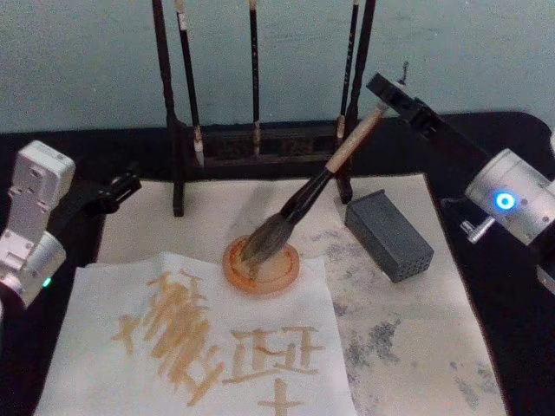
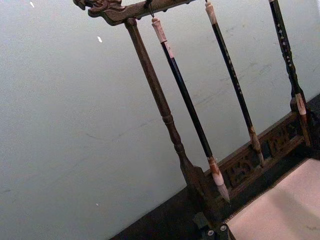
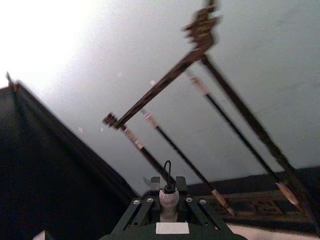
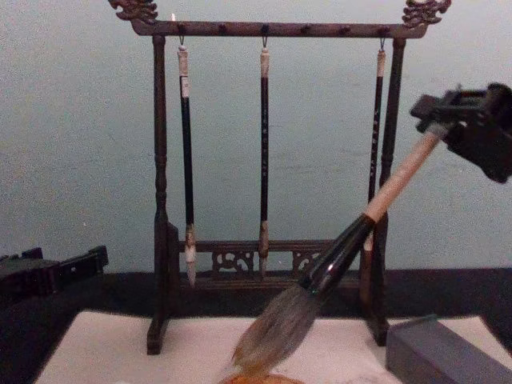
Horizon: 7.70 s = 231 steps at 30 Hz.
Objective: Pick up the brush from the inkstone, write on the paper, then place the brush back to its original position.
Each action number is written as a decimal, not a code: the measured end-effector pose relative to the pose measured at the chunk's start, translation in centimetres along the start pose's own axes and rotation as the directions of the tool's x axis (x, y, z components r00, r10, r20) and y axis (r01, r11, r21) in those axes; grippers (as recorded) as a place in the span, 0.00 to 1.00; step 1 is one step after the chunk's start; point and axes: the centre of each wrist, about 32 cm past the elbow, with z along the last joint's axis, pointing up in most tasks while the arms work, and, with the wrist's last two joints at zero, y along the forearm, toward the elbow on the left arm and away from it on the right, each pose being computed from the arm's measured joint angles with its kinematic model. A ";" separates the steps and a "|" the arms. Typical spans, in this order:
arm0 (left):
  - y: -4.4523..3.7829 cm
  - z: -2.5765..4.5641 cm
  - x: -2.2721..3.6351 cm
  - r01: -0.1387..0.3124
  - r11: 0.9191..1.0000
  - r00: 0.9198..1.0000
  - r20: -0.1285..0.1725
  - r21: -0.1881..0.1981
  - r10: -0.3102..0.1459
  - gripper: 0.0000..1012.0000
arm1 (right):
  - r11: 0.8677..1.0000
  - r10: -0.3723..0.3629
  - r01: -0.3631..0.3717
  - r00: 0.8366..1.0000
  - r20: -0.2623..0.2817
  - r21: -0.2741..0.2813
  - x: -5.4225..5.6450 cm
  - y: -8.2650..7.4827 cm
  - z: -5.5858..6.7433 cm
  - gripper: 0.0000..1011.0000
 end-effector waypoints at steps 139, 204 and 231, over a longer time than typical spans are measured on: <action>0.00 0.00 0.00 0.000 1.000 1.000 0.000 0.000 0.000 0.99 | 0.932 0.299 -0.179 0.872 0.387 -0.316 -5.5 1.4 -5.8 0.18; 0.00 0.00 0.00 0.000 1.000 1.000 0.000 0.000 0.000 0.99 | 0.945 0.272 -0.176 0.891 0.364 -0.274 -4.9 2.2 -6.8 0.18; 0.00 0.00 0.00 0.000 1.000 1.000 0.000 0.000 0.000 0.99 | 0.967 0.153 -0.044 0.889 0.431 -0.252 -3.3 -1.6 -4.3 0.18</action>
